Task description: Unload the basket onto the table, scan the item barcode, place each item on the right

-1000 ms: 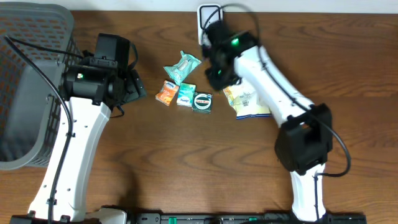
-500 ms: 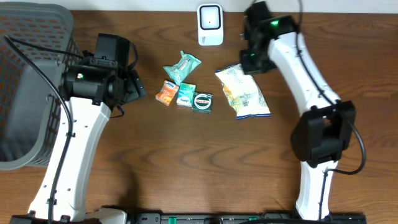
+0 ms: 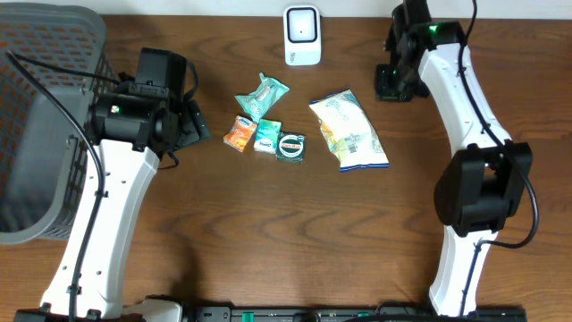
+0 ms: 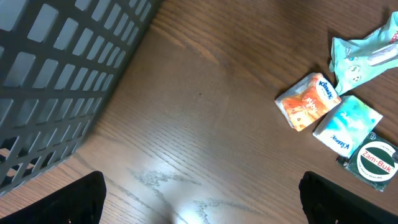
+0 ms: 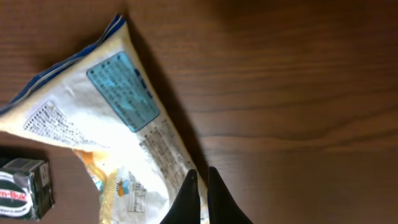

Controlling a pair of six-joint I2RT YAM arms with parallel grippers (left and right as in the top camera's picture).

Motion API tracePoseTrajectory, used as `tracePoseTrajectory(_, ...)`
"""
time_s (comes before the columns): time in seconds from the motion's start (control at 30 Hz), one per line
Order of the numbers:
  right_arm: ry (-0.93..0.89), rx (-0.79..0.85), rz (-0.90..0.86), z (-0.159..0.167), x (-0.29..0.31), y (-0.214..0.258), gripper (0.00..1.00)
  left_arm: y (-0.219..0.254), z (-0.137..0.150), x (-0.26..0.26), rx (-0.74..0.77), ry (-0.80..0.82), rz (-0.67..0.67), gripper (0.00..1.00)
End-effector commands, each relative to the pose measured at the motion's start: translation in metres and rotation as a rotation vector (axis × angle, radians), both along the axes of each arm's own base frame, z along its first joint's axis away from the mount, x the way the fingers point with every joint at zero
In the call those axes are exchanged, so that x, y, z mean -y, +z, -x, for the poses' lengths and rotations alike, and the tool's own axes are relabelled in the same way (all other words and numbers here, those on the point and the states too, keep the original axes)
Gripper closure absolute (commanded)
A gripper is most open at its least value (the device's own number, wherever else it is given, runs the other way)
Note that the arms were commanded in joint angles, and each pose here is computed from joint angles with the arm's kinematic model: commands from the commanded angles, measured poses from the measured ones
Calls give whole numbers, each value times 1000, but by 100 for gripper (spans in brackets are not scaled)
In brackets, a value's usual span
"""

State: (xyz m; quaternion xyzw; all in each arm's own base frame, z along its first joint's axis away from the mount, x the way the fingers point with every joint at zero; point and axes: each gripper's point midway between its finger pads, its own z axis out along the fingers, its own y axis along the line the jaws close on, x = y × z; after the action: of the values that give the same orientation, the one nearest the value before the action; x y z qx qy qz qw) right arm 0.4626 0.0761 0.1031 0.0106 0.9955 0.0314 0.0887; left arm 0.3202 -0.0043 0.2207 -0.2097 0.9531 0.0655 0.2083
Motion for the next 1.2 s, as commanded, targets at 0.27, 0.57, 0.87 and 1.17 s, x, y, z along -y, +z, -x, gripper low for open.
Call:
tracePoseTrajectory(0.27,159,-181,-148,68,-69,-83,99,-2,0,-3,-6,17,-11,2)
tracePoseTrajectory(0.57,176,-81,-115,52,-72,0,99,-2,0,-4,-7,17,-11,2)
tracePoseTrajectory(0.87,244,-75,-106,69,-97,19,99,-2,0,-3,-7,17,-11,2)
tracePoseTrajectory(1.17,34,37,-33,58,-103,-72,98,-2,0,-4,-7,17,-11,2)
